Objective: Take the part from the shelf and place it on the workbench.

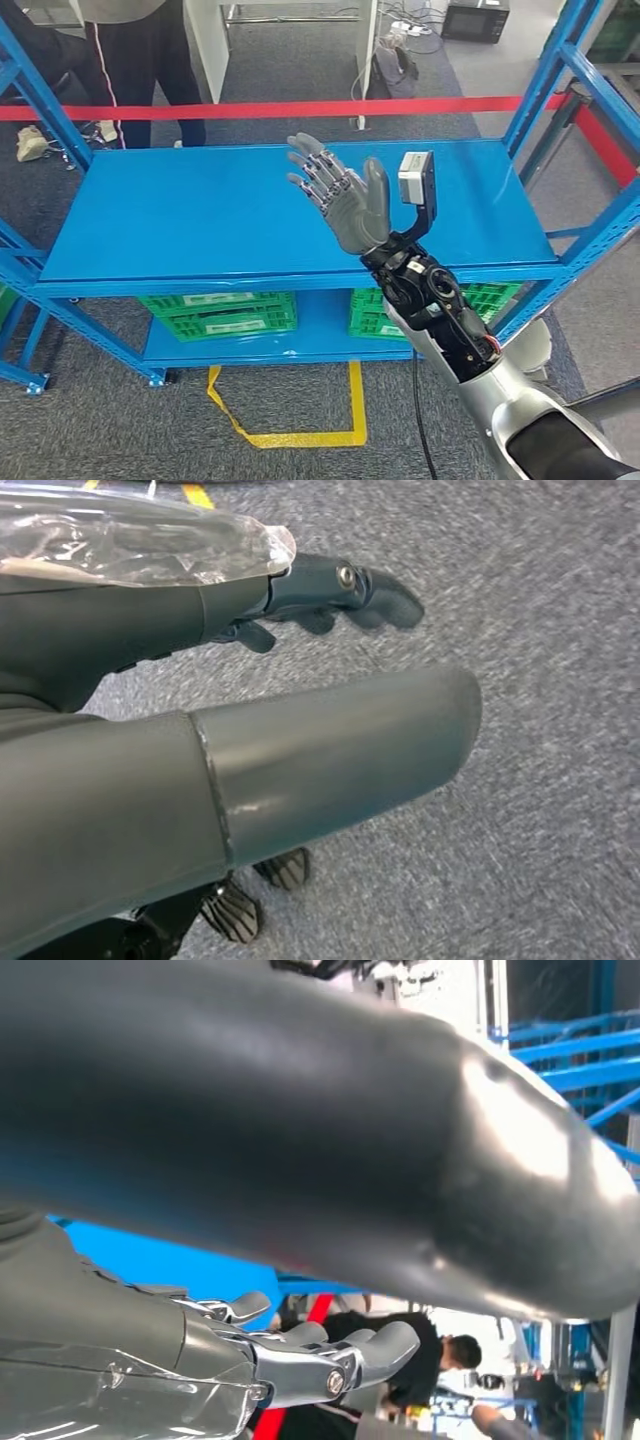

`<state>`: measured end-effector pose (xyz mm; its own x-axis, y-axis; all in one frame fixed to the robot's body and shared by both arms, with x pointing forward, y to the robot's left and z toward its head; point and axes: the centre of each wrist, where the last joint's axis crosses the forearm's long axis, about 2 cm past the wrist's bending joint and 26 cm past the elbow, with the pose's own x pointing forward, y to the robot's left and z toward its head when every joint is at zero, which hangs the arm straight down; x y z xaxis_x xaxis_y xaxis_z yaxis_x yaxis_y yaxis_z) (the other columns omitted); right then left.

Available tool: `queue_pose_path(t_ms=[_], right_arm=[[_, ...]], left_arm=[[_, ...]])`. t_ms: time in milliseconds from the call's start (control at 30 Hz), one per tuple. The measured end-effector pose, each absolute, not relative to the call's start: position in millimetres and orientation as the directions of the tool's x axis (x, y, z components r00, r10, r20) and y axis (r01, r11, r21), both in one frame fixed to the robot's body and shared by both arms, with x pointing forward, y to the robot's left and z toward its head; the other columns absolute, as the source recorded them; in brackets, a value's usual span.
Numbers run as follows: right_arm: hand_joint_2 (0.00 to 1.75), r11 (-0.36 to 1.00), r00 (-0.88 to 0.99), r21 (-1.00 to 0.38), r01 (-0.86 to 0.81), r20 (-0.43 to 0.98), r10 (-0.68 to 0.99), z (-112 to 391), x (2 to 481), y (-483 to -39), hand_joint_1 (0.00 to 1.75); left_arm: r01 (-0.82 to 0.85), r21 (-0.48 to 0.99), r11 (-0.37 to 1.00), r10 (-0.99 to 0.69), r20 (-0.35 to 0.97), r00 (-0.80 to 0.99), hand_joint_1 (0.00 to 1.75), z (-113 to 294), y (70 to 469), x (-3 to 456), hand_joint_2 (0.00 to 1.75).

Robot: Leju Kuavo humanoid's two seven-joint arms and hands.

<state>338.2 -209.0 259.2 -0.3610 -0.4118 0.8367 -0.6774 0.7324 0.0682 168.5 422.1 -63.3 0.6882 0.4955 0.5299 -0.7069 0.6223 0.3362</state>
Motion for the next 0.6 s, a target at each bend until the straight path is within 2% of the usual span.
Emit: queue_pose_path(t_ms=[600], right_arm=[[0.00,0.732,-0.356,0.068,-0.677,0.840,-0.408,261.0,344.5,-206.5,0.00]], left_arm=[[-0.707,0.326,0.628,0.503,0.522,0.688,0.00,-63.8,420.4,168.8,0.00]])
